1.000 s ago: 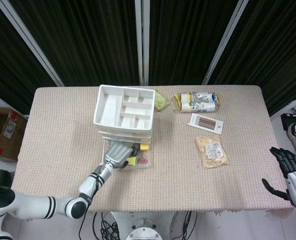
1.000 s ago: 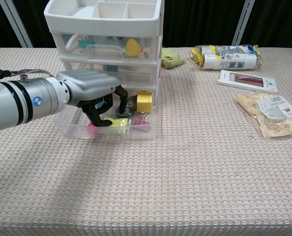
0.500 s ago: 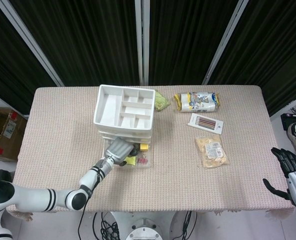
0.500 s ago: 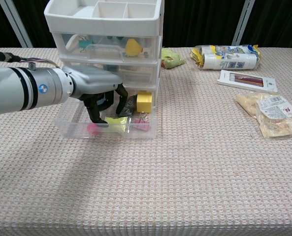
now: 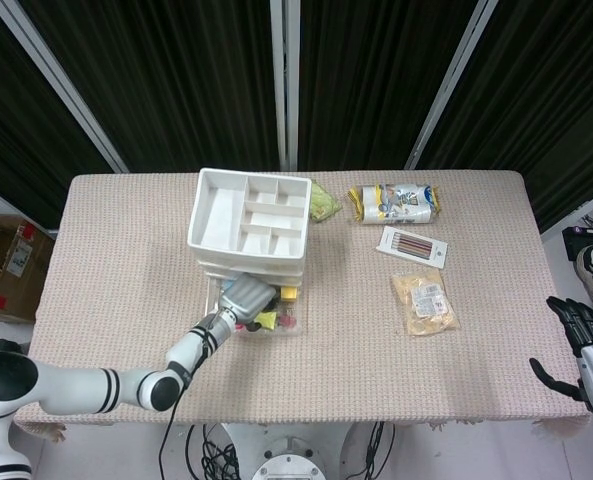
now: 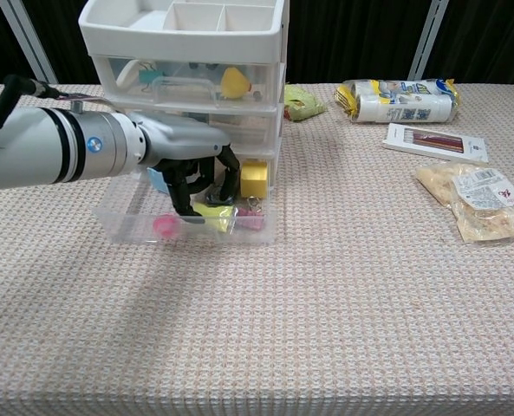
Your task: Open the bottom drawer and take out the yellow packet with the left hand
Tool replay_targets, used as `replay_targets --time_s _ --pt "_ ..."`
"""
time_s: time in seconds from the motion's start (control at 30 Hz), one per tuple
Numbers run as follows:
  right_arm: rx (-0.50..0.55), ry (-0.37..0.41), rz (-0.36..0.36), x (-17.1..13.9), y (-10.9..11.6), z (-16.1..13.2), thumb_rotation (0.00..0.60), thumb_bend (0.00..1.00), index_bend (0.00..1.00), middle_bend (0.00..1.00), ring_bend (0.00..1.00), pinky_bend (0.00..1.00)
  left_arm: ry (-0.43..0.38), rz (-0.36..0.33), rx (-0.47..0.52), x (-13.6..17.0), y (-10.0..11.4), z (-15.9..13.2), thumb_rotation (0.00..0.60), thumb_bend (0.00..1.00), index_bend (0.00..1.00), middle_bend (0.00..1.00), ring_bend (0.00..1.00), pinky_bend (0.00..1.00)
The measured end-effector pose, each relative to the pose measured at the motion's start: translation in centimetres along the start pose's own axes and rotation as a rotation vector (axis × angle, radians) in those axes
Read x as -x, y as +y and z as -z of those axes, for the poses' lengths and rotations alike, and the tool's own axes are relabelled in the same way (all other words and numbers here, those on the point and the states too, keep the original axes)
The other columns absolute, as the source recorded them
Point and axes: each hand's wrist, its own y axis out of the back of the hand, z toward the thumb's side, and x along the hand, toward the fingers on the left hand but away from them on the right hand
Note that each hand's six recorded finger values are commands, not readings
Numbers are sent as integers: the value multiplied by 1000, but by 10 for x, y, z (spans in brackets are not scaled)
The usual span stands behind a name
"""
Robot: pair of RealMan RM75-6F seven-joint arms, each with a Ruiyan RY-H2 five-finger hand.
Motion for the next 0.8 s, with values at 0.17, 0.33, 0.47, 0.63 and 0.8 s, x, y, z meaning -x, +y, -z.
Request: replay_targets --time_s 0.17,0.33,0.47,0.63,0.8 --pt "1 -5 -2 0 -1 2 600 212 0 87 0 10 -2 12 5 -3 -4 -2 600 62 449 785 904 1000" --pt "2 -8 -6 0 -2 2 600 213 0 87 0 10 -1 12 9 -5 -6 -3 600 61 458 786 904 1000" --pt "1 -8 -5 0 -1 2 600 213 0 87 0 10 -5 8 15 -6 -7 -5 600 67 474 788 904 1000" --pt "1 -11 -4 -1 -1 3 600 213 0 87 0 10 -14 8 22 -7 -8 -6 600 190 525 788 904 1000" --pt "0 -9 -3 -1 -1 2 600 213 0 87 0 10 -25 2 21 -6 -9 -6 600 304 591 790 904 1000"
